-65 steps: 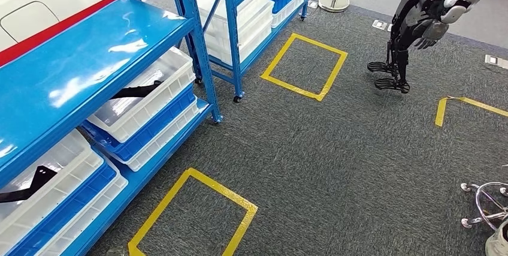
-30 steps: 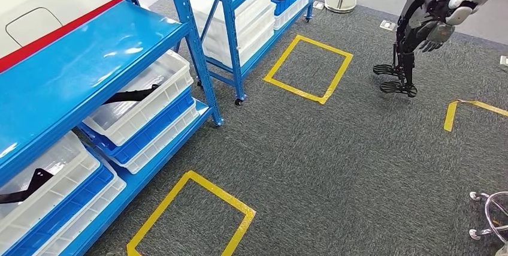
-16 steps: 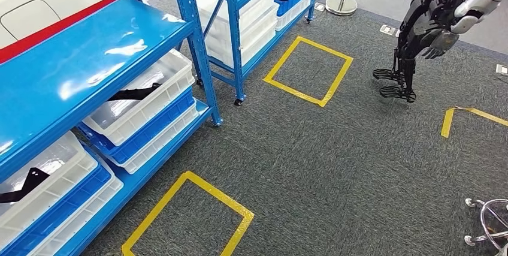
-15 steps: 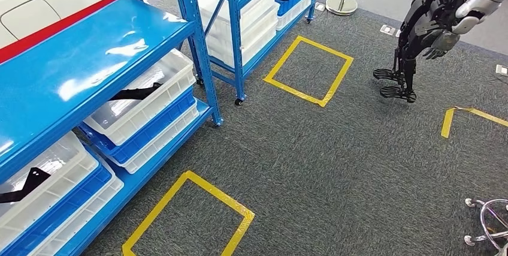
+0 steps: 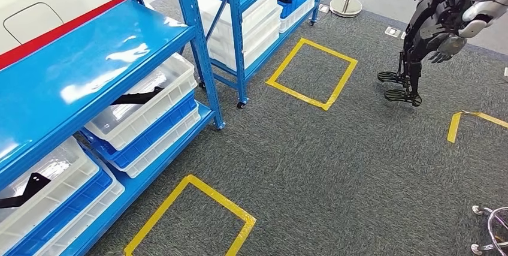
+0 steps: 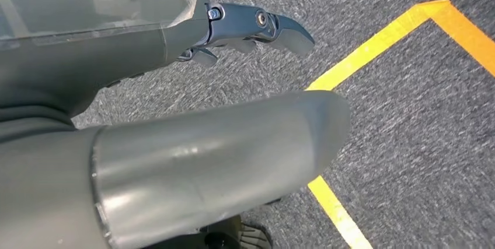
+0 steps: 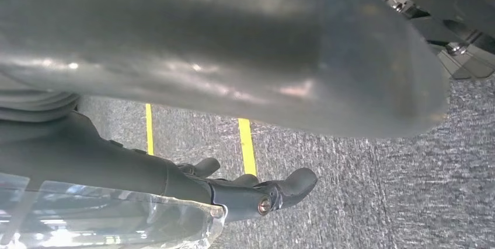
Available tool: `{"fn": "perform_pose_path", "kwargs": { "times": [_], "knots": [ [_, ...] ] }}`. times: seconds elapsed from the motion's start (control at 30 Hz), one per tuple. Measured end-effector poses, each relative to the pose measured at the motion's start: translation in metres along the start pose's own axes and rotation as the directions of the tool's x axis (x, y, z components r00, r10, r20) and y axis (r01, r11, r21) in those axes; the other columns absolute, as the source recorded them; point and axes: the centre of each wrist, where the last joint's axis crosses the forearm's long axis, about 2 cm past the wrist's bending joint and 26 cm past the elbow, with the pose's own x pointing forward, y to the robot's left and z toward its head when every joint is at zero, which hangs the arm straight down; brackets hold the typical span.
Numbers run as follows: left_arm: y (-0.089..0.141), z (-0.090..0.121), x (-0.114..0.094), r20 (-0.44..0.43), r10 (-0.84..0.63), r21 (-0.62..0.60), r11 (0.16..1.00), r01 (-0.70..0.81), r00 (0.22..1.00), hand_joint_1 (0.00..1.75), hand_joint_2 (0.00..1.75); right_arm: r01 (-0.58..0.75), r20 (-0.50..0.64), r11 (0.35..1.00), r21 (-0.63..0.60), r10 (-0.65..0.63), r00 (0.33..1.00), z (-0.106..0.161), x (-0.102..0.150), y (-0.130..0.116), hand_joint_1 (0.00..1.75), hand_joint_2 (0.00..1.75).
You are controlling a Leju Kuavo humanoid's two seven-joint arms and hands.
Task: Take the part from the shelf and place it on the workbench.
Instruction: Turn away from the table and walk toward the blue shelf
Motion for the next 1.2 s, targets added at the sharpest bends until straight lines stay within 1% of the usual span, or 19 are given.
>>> {"fn": "perform_pose_path", "kwargs": {
  "times": [0.23, 0.6, 1.2],
  "knots": [
    [0.0002, 0.0002, -0.0011, -0.007, -0.003, -0.002, 1.000, 0.003, 1.000, 0.00, 0.00, 0.008, 0.000, 1.000, 0.000, -0.008, 1.000, -0.0001, -0.0004, -0.0001, 0.00, 0.00],
    [-0.0015, -0.0006, 0.0043, -0.002, -0.010, -0.006, 1.000, 0.009, 1.000, 0.00, 0.00, 0.013, 0.005, 1.000, -0.004, -0.013, 1.000, 0.0000, 0.0003, -0.0005, 0.00, 0.00],
    [-0.0019, -0.0001, 0.0025, -0.005, -0.008, -0.005, 1.000, 0.008, 1.000, 0.00, 0.00, 0.009, 0.001, 1.000, -0.004, -0.009, 1.000, 0.0001, -0.0007, 0.0011, 0.00, 0.00]
  ]
}}
